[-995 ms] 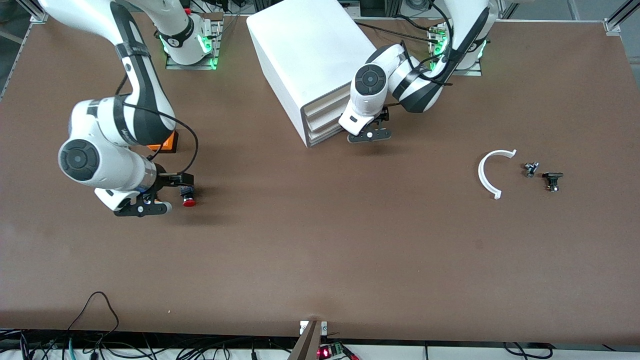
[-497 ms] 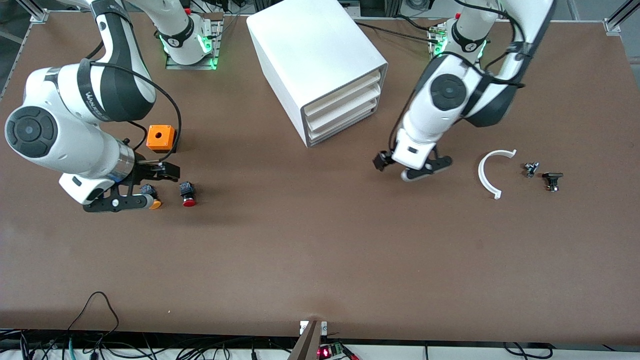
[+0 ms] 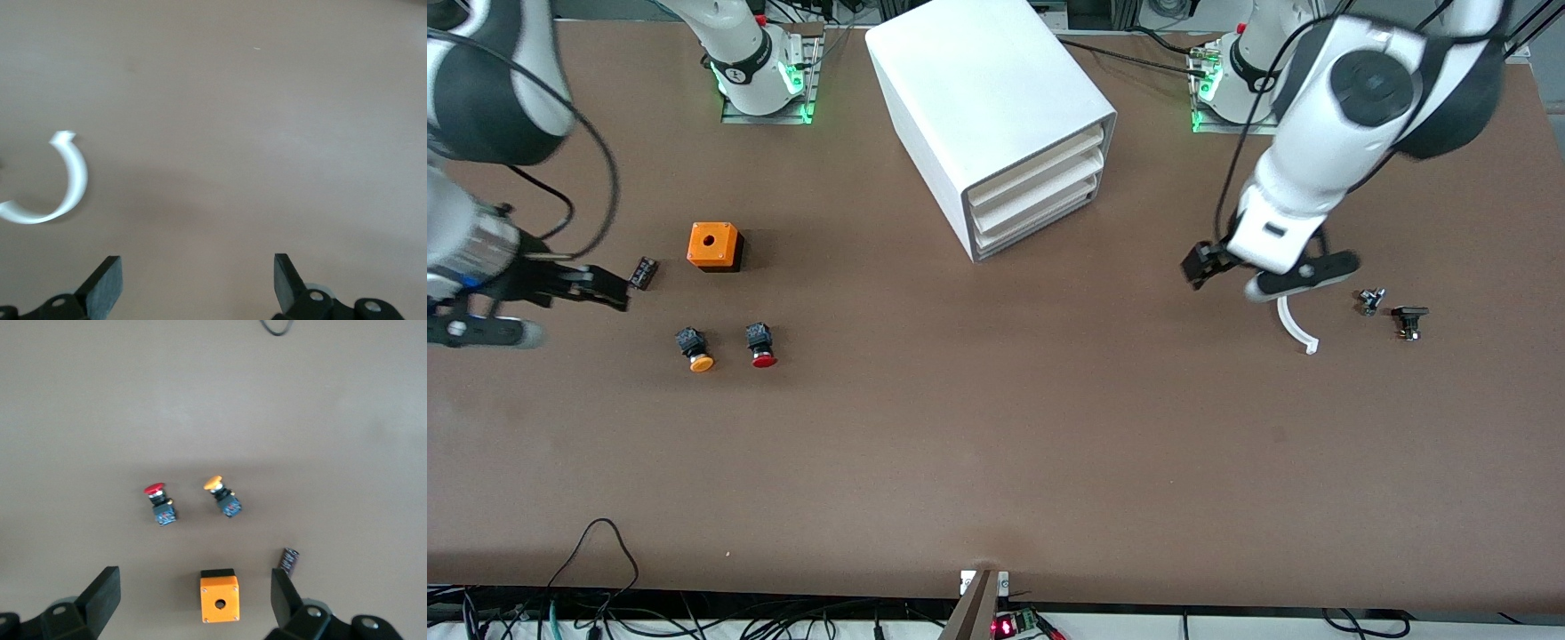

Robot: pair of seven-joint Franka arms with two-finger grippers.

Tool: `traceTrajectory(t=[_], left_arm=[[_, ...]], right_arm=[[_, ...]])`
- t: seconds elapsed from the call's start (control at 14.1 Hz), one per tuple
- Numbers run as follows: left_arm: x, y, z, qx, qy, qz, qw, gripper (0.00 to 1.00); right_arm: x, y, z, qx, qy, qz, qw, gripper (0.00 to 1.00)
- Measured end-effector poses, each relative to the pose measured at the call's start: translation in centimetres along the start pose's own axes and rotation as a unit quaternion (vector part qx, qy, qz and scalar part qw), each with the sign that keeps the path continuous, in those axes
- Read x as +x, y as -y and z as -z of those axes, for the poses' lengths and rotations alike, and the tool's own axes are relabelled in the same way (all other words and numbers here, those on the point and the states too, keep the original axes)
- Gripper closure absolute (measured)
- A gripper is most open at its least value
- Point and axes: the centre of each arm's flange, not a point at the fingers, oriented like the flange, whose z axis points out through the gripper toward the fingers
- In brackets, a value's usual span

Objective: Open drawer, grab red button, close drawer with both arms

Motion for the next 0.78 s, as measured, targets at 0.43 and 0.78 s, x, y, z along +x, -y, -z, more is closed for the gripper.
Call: traceTrajectory(t=[0.43,0.78], left_arm=[[2.4,11.7,10.8,0.015,0.001,-0.032,0.999,0.0],[6.1,12.1,11.5,0.0,0.003,-0.063,0.998,0.0]], right_arm=[[-1.8,-3.6,0.3,-0.001,0.045,-0.01,0.999,0.0],[-4.9,-4.4,0.3,0.007,0.039,0.006,0.999,0.0]])
